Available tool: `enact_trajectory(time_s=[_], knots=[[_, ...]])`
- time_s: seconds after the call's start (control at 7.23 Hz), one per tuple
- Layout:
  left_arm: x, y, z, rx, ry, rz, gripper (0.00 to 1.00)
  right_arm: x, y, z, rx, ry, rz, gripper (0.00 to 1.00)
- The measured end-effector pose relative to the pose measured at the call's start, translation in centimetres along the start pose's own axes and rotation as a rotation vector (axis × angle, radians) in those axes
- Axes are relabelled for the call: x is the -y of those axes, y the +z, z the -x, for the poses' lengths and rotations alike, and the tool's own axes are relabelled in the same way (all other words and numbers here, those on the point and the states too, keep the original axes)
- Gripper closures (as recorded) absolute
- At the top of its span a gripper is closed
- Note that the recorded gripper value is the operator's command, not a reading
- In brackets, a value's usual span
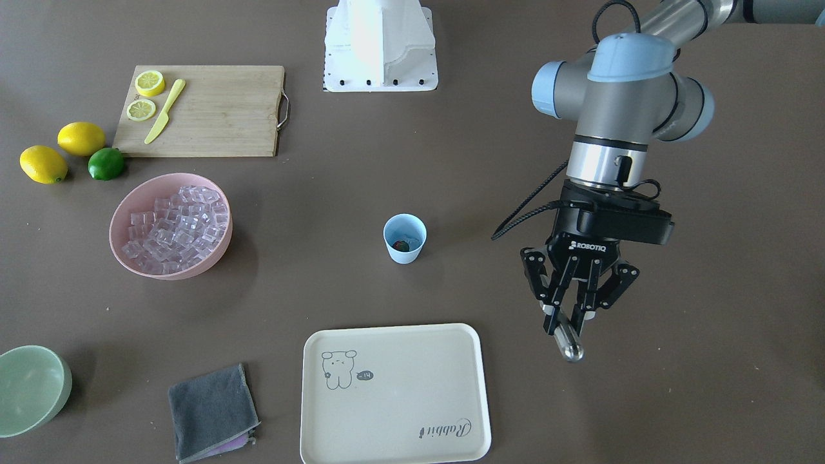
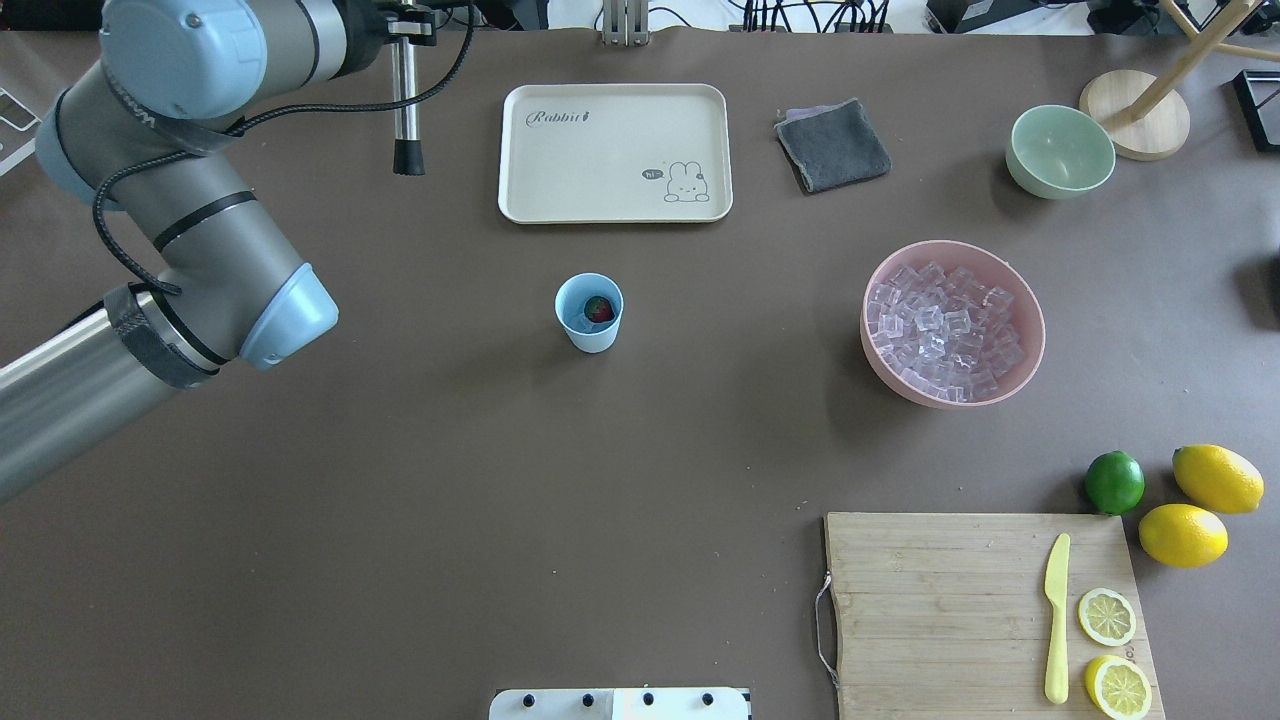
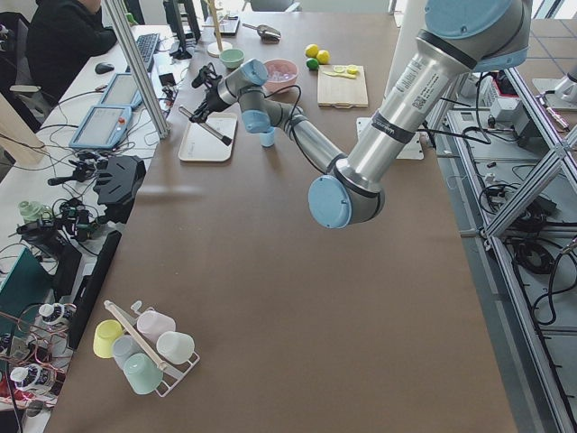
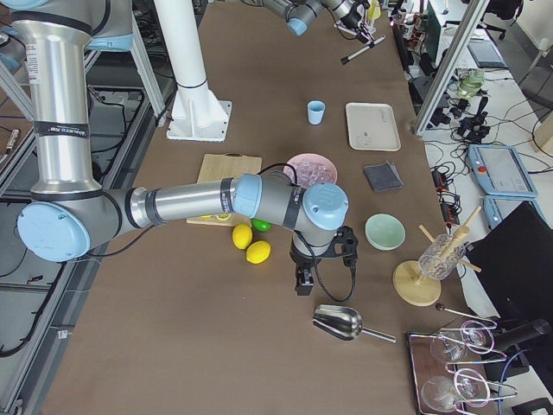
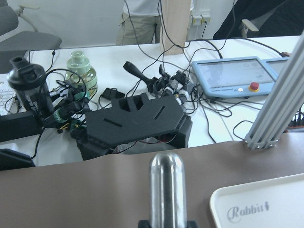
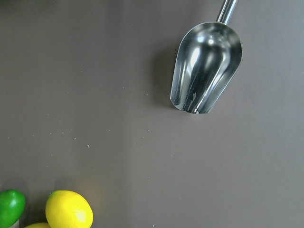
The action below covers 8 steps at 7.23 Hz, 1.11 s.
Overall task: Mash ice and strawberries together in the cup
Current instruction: 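Carry the metal rod with the left gripper over the light-blue cup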
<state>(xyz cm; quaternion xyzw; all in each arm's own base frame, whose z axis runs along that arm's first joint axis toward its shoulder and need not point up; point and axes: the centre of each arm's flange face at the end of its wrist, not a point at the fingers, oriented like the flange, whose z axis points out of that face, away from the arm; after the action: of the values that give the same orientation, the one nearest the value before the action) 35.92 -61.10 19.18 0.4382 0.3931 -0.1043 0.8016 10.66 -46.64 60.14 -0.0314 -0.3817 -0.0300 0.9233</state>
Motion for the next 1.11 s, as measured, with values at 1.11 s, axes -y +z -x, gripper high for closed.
enact_trajectory(time_s=[1.11], knots=[[-7.6,-3.9,-14.6,-0.087,0.016,-0.145,0.77,2.4,3.2,-2.6,0.017,0.084,-0.064,0.0]])
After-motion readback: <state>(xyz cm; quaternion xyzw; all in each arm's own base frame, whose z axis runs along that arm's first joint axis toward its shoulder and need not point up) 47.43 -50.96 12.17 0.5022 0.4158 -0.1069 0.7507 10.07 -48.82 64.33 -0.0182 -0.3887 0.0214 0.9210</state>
